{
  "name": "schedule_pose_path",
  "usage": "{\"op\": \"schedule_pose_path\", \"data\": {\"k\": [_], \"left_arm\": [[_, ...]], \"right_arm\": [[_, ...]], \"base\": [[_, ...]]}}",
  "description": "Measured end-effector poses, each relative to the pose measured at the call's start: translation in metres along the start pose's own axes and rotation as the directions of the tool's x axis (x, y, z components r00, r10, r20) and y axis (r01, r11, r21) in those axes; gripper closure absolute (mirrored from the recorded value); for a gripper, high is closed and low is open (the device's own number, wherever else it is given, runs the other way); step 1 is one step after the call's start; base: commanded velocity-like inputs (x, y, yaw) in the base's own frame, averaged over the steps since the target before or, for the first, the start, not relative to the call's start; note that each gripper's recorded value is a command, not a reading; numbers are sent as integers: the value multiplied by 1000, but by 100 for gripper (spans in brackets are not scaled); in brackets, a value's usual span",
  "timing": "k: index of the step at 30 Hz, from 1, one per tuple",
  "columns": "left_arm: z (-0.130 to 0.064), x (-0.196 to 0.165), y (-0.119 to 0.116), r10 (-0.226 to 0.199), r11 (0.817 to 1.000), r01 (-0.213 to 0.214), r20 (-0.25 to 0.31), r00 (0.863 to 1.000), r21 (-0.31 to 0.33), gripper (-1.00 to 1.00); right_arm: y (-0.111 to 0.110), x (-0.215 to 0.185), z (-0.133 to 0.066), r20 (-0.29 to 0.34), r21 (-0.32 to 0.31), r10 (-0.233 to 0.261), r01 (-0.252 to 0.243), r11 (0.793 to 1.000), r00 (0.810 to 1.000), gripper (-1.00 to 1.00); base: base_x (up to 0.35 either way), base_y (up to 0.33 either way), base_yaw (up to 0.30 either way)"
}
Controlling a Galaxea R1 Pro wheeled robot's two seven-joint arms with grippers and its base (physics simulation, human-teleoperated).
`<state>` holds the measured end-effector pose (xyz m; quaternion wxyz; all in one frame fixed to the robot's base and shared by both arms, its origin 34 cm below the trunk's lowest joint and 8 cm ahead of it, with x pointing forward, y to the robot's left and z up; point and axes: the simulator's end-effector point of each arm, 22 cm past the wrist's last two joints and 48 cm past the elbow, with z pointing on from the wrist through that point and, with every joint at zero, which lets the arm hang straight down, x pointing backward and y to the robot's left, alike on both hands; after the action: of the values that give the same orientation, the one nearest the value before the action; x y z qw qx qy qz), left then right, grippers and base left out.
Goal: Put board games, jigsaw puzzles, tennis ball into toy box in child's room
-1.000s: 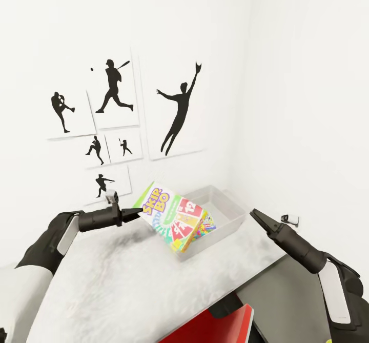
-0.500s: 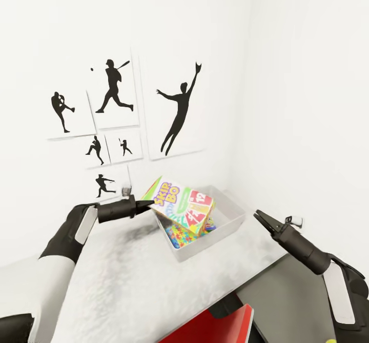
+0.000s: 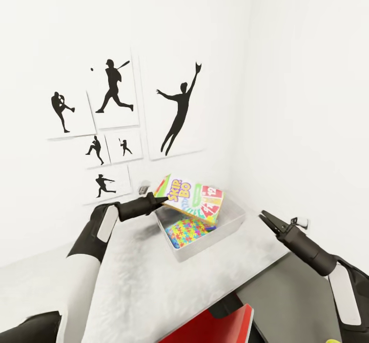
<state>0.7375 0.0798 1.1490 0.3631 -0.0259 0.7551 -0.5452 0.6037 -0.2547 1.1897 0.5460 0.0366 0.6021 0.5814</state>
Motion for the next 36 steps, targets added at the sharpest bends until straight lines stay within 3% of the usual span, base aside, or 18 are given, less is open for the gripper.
{"op": "schedule_pose_path", "data": {"k": [4, 7, 11, 17, 23, 30, 36], "left_arm": [[22, 7, -3, 7, 999, -7, 22, 1000, -39, 100], [36, 5, -9, 12, 998, -8, 69, 998, -54, 100], [40, -3, -8, -8, 998, 16, 123, 992, -64, 100], [36, -23, 30, -31, 981, 81, 271, 962, -175, 100], [34, -22, 63, -32, 960, 124, 343, 939, -249, 100], [48, -7, 59, 22, 958, 66, 300, 954, -279, 100], [59, 1, 47, -8, 968, 80, 288, 958, -237, 100]], "right_arm": [[-1, -3, -2, 8, 4, -1, 1, 1000, 1000, -100], [-1, -4, -3, 10, 5, -1, 1, 1000, 1000, -100], [-1, -4, -3, 11, 5, -1, 1, 1000, 1000, -100], [-2, -4, -4, 11, 7, 0, 0, 1000, 1000, -100], [-4, -8, -7, 24, 13, -2, 1, 1000, 1000, -100], [-4, -9, -8, 28, 15, -2, 2, 1000, 1000, -100], [-4, -10, -8, 28, 14, -2, 1, 1000, 1000, -100]], "base": [[0, 0, 0], [0, 0, 0], [0, 0, 0], [0, 0, 0], [0, 0, 0], [0, 0, 0], [0, 0, 0]]}}
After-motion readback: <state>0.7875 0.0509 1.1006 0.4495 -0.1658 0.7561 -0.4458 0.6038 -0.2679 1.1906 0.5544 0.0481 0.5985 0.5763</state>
